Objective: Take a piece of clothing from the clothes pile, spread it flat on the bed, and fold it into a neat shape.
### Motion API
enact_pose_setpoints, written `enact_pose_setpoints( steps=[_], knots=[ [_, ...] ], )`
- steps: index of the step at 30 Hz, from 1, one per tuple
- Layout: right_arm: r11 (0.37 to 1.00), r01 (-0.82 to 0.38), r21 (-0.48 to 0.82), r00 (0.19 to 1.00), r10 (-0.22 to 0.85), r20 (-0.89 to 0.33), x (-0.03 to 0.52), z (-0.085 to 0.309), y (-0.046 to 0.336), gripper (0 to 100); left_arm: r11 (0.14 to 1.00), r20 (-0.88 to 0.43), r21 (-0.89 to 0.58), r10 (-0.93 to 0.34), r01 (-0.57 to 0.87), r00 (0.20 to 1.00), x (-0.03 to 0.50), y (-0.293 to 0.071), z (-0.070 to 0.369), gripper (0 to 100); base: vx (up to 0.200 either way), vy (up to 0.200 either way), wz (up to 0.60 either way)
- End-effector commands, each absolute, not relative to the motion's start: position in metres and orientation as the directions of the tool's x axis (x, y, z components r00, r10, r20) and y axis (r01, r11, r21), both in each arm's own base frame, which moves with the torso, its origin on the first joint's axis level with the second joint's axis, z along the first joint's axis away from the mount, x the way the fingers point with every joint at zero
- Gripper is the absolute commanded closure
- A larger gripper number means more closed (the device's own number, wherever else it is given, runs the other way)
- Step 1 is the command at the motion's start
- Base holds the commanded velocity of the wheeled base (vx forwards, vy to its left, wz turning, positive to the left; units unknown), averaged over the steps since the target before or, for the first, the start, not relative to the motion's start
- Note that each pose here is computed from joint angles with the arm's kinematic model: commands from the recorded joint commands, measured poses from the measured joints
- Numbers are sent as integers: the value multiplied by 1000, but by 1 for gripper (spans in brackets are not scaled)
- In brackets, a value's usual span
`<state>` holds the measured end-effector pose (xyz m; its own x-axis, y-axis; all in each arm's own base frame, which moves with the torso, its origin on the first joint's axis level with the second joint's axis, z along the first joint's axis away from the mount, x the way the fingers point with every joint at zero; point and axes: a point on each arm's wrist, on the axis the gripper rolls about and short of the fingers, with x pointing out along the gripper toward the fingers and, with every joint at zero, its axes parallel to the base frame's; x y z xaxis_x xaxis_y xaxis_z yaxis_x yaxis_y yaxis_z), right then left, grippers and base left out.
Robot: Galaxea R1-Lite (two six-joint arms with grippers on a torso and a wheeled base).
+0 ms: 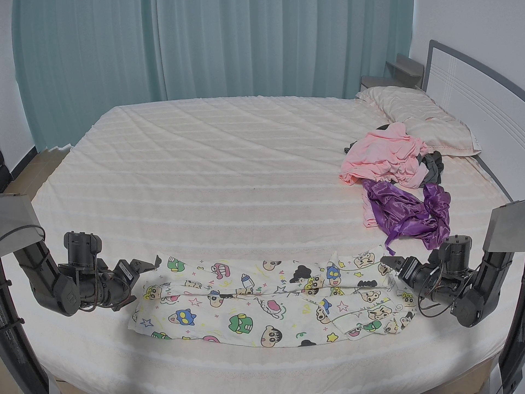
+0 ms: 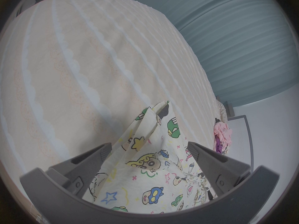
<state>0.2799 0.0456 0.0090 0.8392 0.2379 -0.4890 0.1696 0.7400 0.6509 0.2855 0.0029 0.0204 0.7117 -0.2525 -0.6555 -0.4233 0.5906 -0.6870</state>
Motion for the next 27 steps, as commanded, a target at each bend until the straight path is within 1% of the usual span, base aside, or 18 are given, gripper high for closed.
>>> enact_pose_setpoints(
  steps=[1, 2, 4, 8, 12, 19, 26, 27],
  knots=[
    [751, 106, 652, 873, 243, -422, 287, 31, 47, 0, 589, -660, -685, -254, -428, 706, 284, 3, 19, 0, 0, 0, 0],
    [751, 106, 652, 873, 243, -422, 287, 31, 47, 0, 589, -660, -685, -254, -428, 706, 284, 3, 19, 0, 0, 0, 0],
    [777, 107, 620, 860, 240, -450, 304, 34, 49, 0, 590, -661, -684, -254, -428, 705, 284, 3, 19, 0, 0, 0, 0],
    [788, 112, 606, 851, 238, -467, 319, 38, 52, 0, 590, -663, -683, -254, -429, 704, 284, 3, 18, 0, 0, 0, 0],
    [829, 68, 554, 832, 259, -490, 336, 38, 64, 0, 591, -664, -682, -255, -430, 703, 284, 3, 18, 0, 0, 0, 0],
    [856, 15, 517, 825, 282, -490, 342, 36, 75, 0, 596, -663, -682, -259, -424, 703, 283, 2, 18, 0, 0, 0, 0],
    [886, 14, 464, 799, 269, -538, 344, 15, 78, 0, 597, -663, -681, -258, -424, 702, 283, 2, 18, 0, 0, 0, 0],
    [888, 19, 459, 800, 262, -540, 345, 13, 78, 100, 597, -663, -681, -258, -424, 702, 283, 2, 18, 0, 0, 0, 0]
  ],
)
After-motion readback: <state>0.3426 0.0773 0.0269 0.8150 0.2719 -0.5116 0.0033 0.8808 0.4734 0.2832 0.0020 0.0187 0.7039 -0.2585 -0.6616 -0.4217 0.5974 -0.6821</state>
